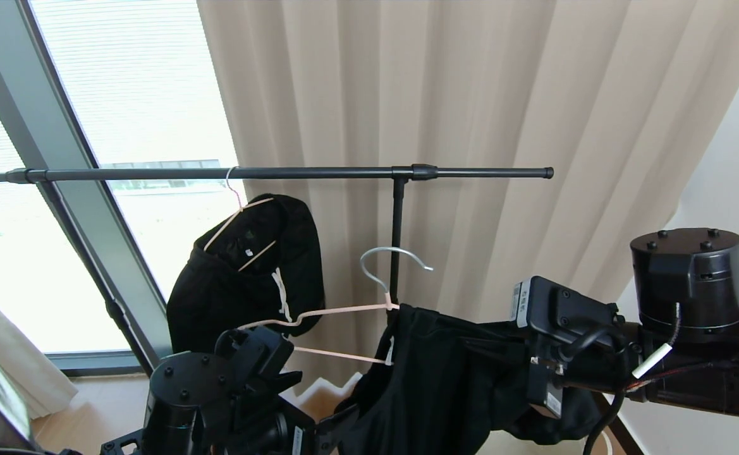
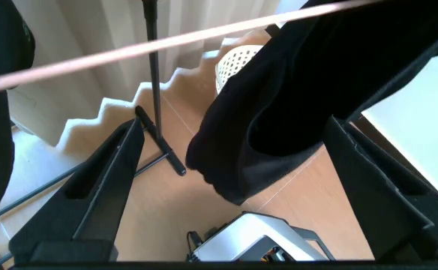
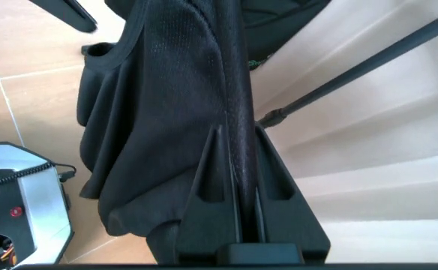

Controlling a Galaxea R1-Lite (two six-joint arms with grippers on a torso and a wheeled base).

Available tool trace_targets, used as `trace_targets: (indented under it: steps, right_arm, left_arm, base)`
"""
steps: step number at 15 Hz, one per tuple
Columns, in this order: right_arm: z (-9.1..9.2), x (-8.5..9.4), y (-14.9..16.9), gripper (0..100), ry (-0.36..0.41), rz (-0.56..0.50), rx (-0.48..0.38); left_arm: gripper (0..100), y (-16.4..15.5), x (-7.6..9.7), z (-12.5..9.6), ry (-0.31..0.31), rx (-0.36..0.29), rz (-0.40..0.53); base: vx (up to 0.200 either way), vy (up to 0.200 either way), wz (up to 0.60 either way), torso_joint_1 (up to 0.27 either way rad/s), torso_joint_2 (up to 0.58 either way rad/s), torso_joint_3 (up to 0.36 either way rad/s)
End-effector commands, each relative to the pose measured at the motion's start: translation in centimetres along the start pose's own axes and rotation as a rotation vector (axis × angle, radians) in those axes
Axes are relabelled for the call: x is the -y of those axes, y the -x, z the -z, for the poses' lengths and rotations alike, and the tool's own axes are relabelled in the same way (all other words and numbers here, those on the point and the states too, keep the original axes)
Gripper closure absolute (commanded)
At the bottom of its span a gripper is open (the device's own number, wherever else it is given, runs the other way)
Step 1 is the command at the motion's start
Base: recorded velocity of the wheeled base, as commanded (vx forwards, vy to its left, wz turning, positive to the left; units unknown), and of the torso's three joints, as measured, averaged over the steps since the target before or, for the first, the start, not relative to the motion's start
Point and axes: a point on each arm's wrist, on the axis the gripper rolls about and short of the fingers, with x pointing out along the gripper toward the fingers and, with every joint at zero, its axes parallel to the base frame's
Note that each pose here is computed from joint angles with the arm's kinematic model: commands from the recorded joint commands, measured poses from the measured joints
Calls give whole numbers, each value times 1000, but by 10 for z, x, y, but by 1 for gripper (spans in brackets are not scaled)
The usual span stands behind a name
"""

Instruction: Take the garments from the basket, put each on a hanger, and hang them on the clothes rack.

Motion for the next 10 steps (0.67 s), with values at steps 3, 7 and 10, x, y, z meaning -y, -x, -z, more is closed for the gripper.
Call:
trace_targets:
  steps: [3, 7, 10]
  right_arm:
    - [-8, -8, 7, 100, 22, -13, 35]
    - [-10, -11, 9, 100, 28, -20, 47]
    - [-13, -13, 10, 100, 0, -28, 56]
  left_arm:
    - [0, -3, 1, 1, -3, -6, 4]
    - [0, -7, 2, 5, -7, -25, 4]
    - [0, -13, 3, 13, -15, -54, -13]
  base:
    - [0, 0, 0, 0, 0, 0]
    - [0, 0, 0, 0, 0, 0]
    - [0, 0, 0, 0, 0, 0]
